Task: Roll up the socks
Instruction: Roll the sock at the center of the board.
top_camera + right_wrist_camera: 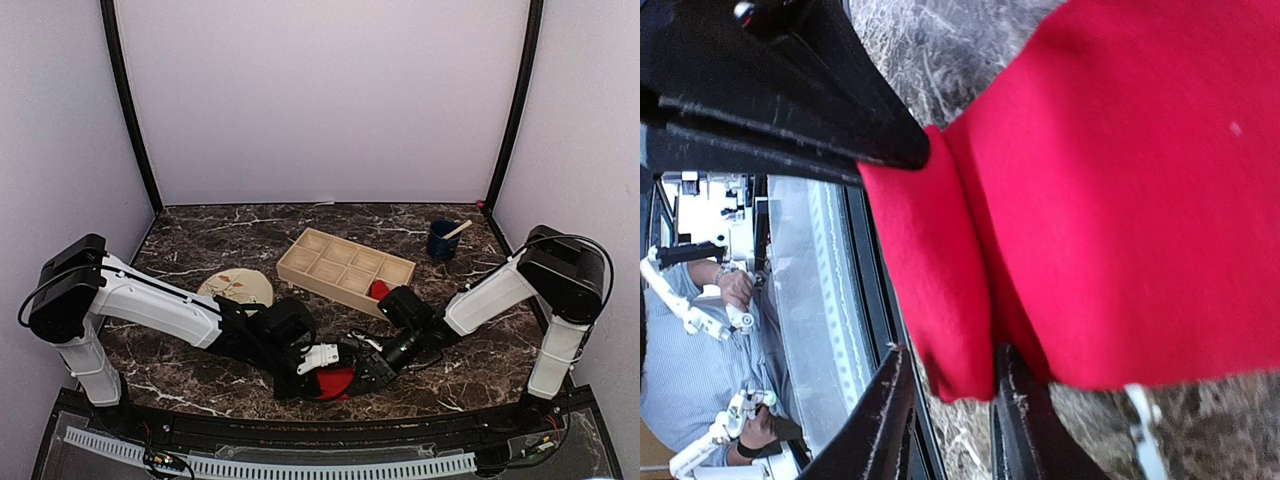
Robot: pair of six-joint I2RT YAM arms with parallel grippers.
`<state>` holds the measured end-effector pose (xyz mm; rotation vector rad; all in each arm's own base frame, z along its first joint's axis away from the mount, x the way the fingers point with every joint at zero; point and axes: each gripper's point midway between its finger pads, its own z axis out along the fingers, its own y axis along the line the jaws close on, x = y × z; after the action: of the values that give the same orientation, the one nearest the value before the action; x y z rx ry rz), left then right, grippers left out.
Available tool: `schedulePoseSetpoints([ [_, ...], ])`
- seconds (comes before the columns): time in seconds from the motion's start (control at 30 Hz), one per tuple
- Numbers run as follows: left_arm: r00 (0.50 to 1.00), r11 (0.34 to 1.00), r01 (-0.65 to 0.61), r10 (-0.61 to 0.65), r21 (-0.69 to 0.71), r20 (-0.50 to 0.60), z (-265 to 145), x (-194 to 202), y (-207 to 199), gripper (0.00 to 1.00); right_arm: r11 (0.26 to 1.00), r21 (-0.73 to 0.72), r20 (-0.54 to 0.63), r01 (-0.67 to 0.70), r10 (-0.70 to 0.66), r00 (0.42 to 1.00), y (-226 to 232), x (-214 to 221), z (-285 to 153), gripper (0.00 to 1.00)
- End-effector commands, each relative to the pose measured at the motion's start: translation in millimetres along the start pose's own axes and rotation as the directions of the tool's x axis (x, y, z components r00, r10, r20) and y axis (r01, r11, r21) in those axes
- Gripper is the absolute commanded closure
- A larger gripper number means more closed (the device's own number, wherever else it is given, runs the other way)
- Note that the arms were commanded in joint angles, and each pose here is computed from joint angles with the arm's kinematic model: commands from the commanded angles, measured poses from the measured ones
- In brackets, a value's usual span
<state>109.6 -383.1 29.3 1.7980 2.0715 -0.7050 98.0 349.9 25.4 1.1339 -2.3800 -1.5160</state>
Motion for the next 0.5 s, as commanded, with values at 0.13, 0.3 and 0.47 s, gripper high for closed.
schedulePoseSetpoints([
  [0.13, 0.996, 0.995, 0.089, -0.089, 0.036, -0.007, -5.4, 8.5, 0.8, 1.00, 0.999, 0.037, 0.089, -0.015, 0.011, 0.996, -2.4, -4.7, -16.3, 0.74],
  [0.3, 0.989, 0.985, 0.147, -0.147, 0.086, -0.003, -7.4, 7.3, 2.5, 1.00, 0.998, 0.068, 0.132, 0.004, -0.013, 0.991, -1.0, -7.6, -24.2, 0.73],
  [0.47, 0.983, 0.973, 0.180, -0.181, 0.145, -0.008, -8.4, 4.7, 0.9, 1.00, 0.988, 0.147, 0.181, 0.041, -0.068, 0.981, -2.5, -11.7, -35.2, 0.74],
])
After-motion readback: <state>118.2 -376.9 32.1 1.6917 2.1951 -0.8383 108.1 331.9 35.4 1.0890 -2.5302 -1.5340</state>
